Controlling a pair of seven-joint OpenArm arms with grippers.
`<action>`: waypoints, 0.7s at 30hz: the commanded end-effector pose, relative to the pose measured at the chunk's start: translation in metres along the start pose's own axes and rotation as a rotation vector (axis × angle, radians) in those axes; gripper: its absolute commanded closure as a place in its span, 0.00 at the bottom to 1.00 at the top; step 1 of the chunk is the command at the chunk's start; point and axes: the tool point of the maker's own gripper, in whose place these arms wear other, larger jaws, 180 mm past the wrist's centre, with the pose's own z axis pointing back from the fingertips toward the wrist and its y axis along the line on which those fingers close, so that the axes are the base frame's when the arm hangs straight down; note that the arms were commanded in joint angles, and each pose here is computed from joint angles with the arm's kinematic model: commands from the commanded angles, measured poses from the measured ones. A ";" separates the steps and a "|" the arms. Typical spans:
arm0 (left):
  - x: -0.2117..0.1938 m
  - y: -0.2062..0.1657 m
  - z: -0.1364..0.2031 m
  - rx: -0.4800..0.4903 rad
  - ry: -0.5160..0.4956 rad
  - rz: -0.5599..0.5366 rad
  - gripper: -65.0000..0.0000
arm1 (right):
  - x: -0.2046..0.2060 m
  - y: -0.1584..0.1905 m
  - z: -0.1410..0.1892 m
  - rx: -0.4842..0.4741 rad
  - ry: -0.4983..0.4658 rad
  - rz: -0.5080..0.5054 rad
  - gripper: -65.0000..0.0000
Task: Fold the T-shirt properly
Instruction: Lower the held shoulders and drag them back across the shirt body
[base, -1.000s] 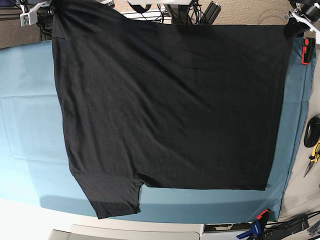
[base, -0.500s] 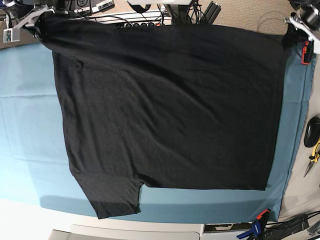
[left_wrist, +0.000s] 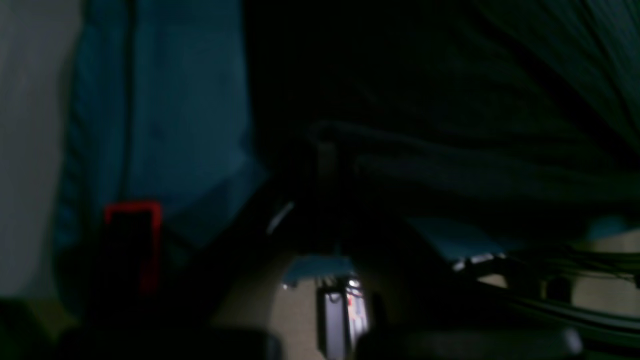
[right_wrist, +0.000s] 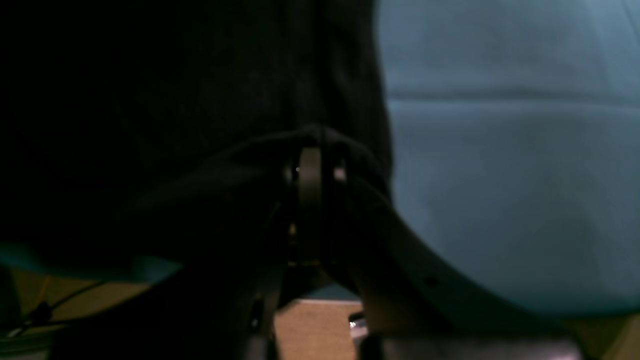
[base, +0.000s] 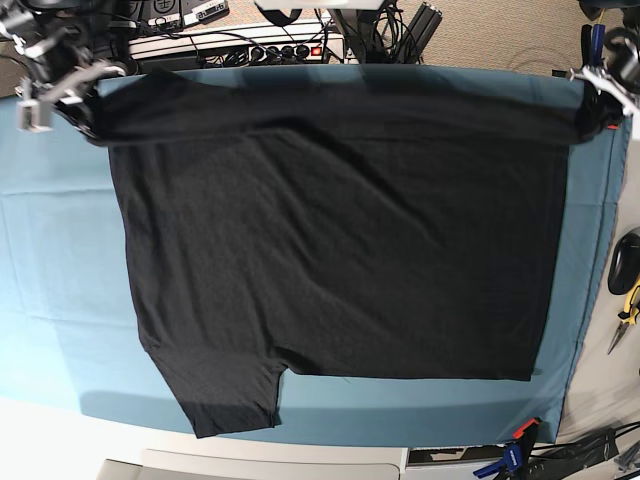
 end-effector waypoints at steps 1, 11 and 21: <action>0.013 -0.002 -0.002 -0.009 -0.030 -0.043 1.00 | 0.014 0.004 -0.005 0.007 -0.049 0.021 1.00; 0.026 -0.014 -0.042 -0.032 -0.044 -0.116 1.00 | 0.017 -0.009 -0.081 0.010 -0.084 -0.059 1.00; 0.027 0.002 -0.083 -0.025 -0.010 -0.115 1.00 | 0.033 -0.033 -0.122 -0.006 -0.126 -0.143 1.00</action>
